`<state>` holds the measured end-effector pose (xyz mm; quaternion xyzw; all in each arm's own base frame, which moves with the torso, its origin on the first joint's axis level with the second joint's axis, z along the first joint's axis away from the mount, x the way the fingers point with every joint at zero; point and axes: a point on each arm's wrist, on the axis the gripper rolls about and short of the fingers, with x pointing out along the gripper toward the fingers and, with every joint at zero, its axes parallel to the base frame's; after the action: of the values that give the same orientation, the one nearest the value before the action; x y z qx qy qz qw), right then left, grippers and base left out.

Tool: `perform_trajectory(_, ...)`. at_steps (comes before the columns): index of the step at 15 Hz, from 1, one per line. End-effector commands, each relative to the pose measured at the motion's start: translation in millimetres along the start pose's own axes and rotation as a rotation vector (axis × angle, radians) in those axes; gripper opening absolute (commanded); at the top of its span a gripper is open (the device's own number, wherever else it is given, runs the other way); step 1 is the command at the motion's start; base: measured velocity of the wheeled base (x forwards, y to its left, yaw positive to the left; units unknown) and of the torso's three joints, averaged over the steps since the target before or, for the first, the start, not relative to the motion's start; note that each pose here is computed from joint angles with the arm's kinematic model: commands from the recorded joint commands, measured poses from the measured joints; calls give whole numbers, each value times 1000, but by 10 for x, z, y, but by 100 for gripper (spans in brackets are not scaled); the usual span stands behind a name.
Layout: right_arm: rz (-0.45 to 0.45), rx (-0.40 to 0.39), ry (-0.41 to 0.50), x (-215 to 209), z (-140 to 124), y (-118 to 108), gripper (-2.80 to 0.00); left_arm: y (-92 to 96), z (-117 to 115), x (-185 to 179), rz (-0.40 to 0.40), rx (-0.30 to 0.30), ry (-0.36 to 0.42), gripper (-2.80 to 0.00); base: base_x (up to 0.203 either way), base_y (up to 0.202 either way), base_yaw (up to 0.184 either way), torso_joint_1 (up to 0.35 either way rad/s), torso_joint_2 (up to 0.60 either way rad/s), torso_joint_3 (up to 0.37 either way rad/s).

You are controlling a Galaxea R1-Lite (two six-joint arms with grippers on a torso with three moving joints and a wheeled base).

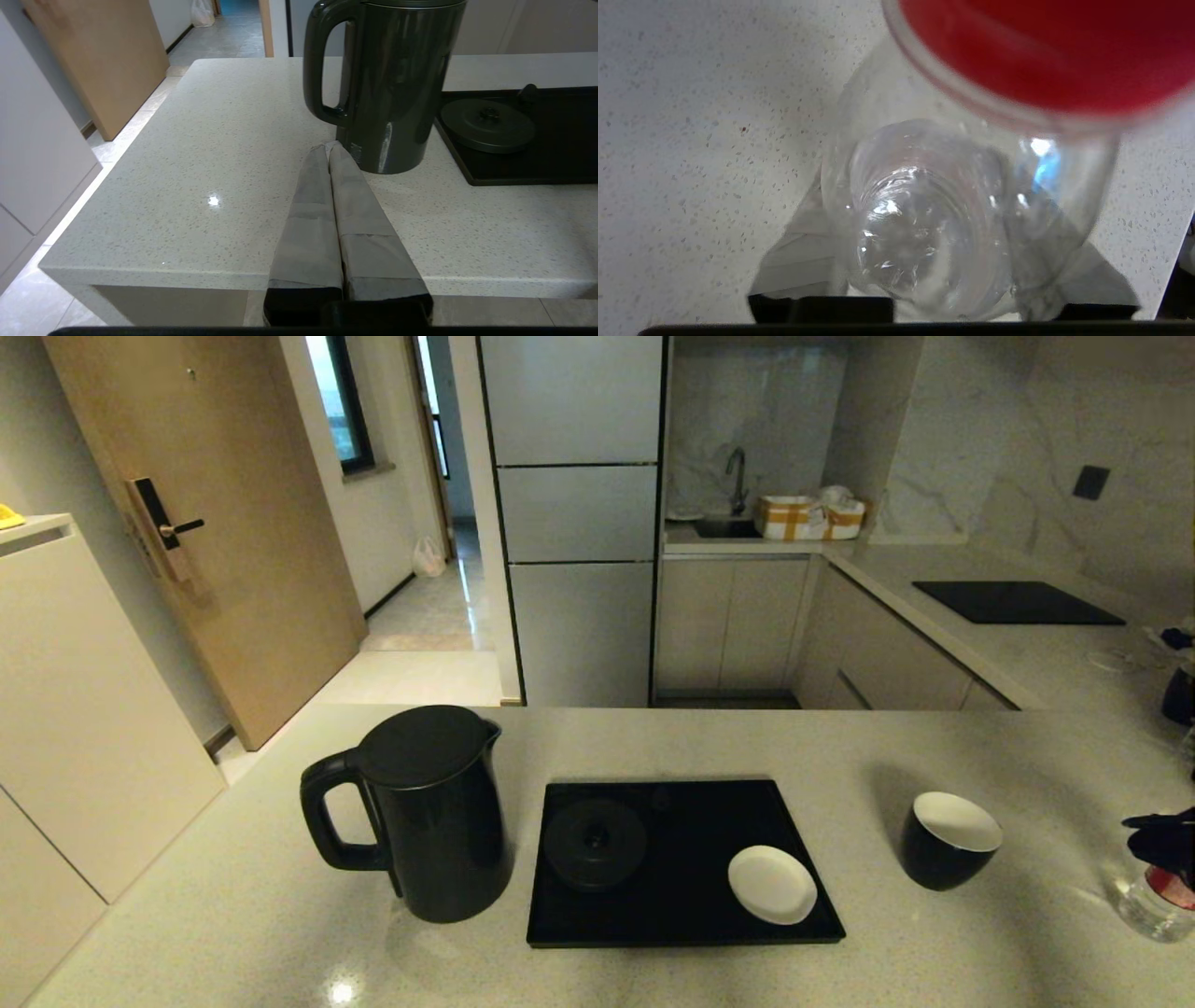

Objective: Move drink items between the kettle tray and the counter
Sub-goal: Return the bottled water to its original position

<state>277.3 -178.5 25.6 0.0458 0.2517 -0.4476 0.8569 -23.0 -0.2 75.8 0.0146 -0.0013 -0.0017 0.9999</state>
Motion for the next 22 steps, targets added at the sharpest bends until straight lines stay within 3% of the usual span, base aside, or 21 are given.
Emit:
perform_trajectory(1,-1,1,-3,-17,8,-4,-280,0,2,0,0,0,-2,-280,0,0,0,0,0,0)
perform_trajectory(4,30,40,-111,-396,364,-81,-280,0,1,1,0,0,1,-280,0,0,0,0,0,0)
perform_trajectory(7,153,72,-245,-1222,851,-72,-280,0,1,1,0,0,0,-280,0,0,0,0,0,0)
perform_trajectory(9,328,58,-268,-1963,1075,40,-280,0,-2,1,0,0,1,-280,0,0,0,0,0,0)
perform_trajectory(11,556,6,-204,-2644,1167,293,-280,0,-1,1,0,0,1,-280,0,0,0,0,0,0)
perform_trajectory(12,623,-13,-168,-2894,1183,418,-280,0,1,1,0,0,1,-280,0,0,0,0,0,0)
perform_trajectory(16,651,-136,-51,-3087,826,1155,-280,0,1,1,0,0,1,-280,0,0,0,0,0,0)
perform_trajectory(22,665,-164,-47,-2618,12,2223,-280,0,1,0,0,0,-1,-280,0,0,0,0,0,0)
